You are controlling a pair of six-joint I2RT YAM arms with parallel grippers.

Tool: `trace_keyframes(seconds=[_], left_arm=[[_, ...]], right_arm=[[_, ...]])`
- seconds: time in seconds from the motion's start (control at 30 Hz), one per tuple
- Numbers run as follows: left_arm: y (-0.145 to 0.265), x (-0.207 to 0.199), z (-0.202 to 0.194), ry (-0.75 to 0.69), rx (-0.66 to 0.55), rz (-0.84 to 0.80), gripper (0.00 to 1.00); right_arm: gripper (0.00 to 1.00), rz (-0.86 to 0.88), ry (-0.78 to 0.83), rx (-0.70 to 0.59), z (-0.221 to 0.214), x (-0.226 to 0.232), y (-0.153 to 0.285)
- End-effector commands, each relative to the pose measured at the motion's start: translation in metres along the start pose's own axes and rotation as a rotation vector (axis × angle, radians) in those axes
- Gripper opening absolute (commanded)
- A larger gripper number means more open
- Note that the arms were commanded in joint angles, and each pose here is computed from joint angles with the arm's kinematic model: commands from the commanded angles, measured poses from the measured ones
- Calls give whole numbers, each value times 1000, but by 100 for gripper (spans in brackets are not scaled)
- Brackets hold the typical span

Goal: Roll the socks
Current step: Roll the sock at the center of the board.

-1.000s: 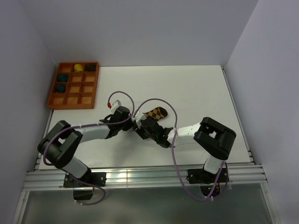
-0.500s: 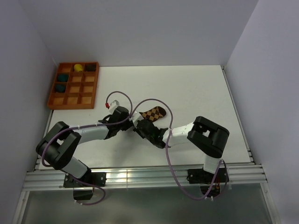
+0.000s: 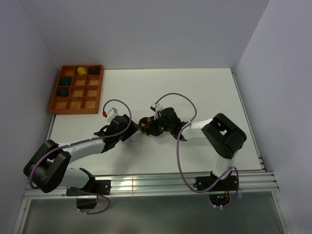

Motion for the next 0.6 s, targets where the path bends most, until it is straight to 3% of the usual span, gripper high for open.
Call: trace_keyframes(seconds=[0.0,0.37,0.57], left_arm=[[6,-5,13,46,-62,-37,70],[-9,-20,7,38,-28,-97,73],[-19,-23,3,32,-9,-99,71]], right_arm=[[0,101,-207,162,-30,-7,7],[0,207,-530,172,-29,-26,12],[0,224,-616,201,-34,-30,7]])
Point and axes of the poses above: each gripper's point midway between its finger pads, its own y axis back along the fingers, its own x axis along the line the jaws close on, z = x × y, the point moved 3 cm from there along y, back along the fingers, and after that the axes turned 15 degrees about -y, right-handed, at the moved point
